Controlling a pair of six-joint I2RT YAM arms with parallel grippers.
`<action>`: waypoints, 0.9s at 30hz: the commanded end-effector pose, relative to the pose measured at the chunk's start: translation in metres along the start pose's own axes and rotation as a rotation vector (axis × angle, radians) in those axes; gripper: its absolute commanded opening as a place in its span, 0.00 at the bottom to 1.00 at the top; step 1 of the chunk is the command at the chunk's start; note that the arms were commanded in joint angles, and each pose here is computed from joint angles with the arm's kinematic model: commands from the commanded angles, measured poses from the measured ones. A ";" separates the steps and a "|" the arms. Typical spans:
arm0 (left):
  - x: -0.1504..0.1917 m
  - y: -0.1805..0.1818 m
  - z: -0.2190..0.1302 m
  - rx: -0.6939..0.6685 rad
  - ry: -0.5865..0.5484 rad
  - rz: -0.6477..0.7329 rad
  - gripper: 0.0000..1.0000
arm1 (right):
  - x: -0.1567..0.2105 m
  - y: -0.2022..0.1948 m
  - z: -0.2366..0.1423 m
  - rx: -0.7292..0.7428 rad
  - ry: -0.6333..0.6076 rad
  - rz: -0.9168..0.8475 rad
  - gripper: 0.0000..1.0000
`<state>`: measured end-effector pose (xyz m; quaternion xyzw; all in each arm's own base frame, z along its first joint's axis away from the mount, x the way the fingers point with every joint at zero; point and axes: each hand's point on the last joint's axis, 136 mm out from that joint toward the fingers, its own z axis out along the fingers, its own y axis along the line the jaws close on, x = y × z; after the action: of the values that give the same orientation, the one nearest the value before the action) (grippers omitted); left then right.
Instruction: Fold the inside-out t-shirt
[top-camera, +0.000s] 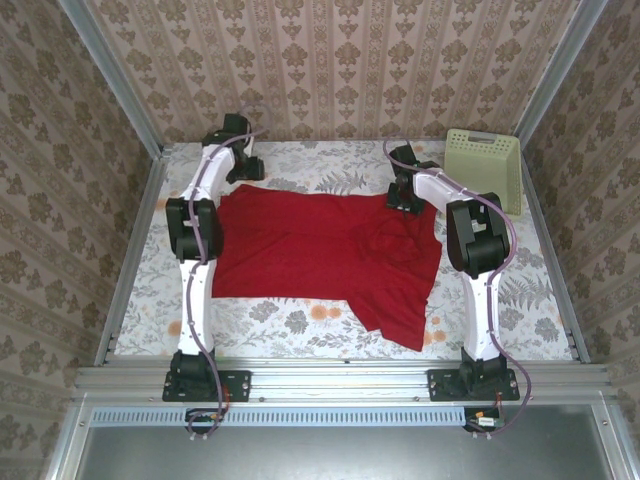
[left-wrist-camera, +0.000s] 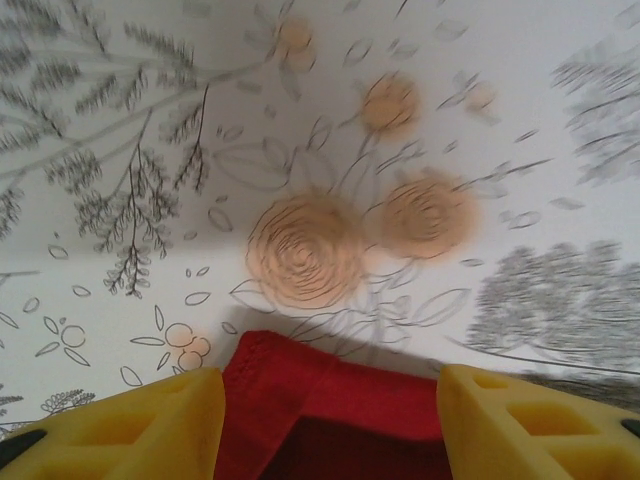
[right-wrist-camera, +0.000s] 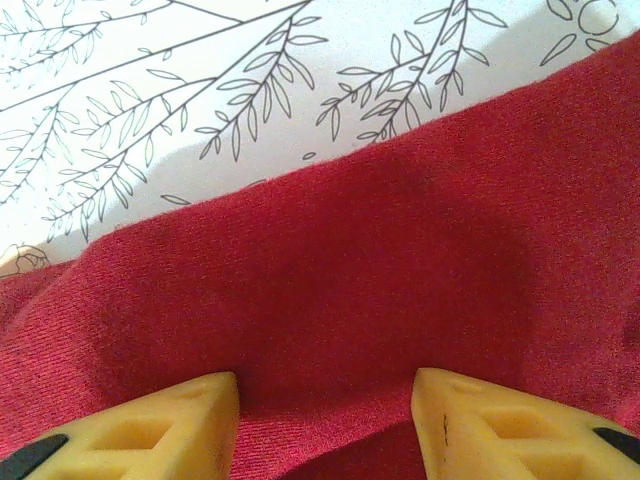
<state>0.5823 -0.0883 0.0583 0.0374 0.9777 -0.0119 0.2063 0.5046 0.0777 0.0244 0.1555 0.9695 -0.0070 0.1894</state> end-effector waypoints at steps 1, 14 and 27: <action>0.025 0.014 0.012 -0.067 0.119 0.061 0.60 | 0.013 -0.009 -0.003 0.034 0.033 0.010 0.51; 0.037 0.061 0.019 -0.150 0.174 -0.055 0.32 | 0.018 -0.026 0.009 0.085 0.059 0.075 0.50; 0.008 0.076 0.006 0.091 0.059 -0.298 0.00 | 0.016 -0.026 0.010 0.094 0.051 0.037 0.32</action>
<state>0.5744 -0.0086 0.0308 -0.0681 0.9866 -0.0164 0.1476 0.5020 0.0680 0.0233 0.1856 0.9636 -0.0187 0.1913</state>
